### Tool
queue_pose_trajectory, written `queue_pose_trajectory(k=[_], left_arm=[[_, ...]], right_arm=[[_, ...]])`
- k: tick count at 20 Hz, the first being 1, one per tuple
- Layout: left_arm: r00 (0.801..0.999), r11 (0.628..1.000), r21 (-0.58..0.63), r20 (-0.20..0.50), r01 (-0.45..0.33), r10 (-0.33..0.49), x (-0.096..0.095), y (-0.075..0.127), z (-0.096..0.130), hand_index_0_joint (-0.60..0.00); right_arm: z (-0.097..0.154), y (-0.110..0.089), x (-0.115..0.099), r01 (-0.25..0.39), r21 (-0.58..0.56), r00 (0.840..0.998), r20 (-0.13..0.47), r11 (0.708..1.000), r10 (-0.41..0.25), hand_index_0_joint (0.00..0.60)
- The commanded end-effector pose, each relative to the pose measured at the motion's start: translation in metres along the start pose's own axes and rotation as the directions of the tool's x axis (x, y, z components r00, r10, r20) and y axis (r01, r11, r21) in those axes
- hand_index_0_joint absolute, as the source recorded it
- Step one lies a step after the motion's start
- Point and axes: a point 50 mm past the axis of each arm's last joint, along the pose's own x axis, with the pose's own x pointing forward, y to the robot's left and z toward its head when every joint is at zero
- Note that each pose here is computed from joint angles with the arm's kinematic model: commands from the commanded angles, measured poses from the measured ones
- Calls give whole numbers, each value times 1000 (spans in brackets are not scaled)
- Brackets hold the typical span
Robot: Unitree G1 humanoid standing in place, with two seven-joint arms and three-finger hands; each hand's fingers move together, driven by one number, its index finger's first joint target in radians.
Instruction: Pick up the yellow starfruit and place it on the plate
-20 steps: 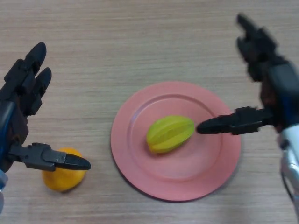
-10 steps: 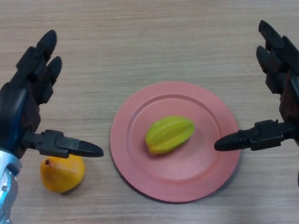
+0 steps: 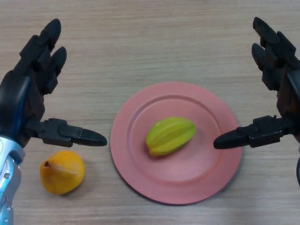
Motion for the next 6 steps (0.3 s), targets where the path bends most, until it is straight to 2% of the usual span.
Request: queue_pose_trajectory(k=[1,6], left_arm=[[973,997,65,229,-48,32,-1,10,36,0],[972,995,93,233,-47,24,-7,18,34,0]], right_arm=[[28,-13,-2,40,-32,978,206,999,-33,0],[33,-11,-9,26,-37,979,202,999,-18,0]])
